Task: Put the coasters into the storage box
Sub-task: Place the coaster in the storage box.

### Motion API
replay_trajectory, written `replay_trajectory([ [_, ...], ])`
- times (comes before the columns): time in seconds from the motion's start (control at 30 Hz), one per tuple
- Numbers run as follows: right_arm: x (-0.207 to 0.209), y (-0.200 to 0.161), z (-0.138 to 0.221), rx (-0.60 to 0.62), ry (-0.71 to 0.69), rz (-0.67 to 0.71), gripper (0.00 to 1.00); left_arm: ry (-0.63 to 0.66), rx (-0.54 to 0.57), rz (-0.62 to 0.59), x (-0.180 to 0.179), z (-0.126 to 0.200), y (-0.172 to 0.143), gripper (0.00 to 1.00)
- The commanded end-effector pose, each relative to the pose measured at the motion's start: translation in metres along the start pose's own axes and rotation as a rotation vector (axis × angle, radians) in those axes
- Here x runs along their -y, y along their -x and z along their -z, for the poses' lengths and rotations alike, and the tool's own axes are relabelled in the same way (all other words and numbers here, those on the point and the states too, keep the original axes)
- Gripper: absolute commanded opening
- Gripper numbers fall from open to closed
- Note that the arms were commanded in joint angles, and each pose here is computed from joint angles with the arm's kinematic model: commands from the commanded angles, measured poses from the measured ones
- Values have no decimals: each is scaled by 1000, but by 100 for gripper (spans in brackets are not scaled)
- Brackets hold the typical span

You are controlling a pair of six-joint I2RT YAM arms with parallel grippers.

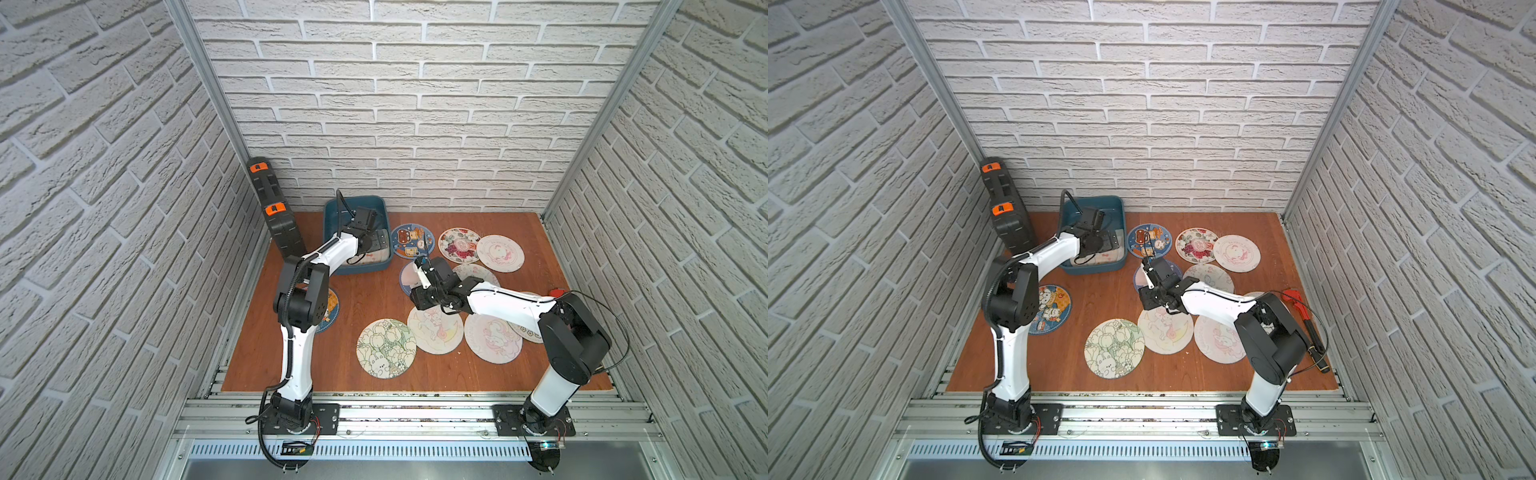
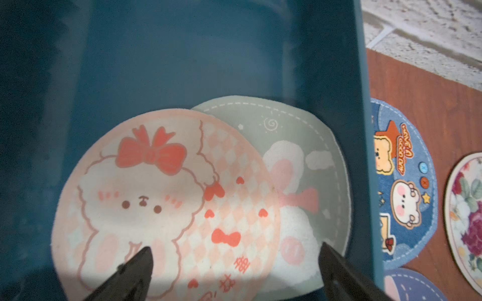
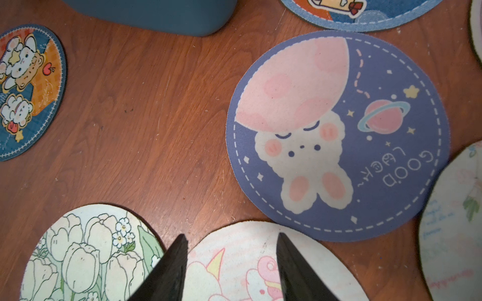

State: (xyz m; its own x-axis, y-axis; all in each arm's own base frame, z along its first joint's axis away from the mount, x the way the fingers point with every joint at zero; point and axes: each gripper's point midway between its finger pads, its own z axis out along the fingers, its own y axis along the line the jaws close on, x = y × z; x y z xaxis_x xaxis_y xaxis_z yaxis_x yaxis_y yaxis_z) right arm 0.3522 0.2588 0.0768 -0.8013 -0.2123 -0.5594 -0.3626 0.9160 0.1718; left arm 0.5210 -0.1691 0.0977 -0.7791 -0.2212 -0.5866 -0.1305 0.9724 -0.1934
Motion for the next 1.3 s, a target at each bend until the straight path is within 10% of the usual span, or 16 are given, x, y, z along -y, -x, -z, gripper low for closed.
replay_trajectory([
  [0.0,-6,8,8,35,26,-12,55,25,67,-1,3,43,13,98],
  [0.67,-33,9,12,47,60,12,55,193,-31,-65,-38,145,-101,98],
  [1.27,-84,15,8,57,160,68,55,332,-142,78,-128,139,-170,98],
])
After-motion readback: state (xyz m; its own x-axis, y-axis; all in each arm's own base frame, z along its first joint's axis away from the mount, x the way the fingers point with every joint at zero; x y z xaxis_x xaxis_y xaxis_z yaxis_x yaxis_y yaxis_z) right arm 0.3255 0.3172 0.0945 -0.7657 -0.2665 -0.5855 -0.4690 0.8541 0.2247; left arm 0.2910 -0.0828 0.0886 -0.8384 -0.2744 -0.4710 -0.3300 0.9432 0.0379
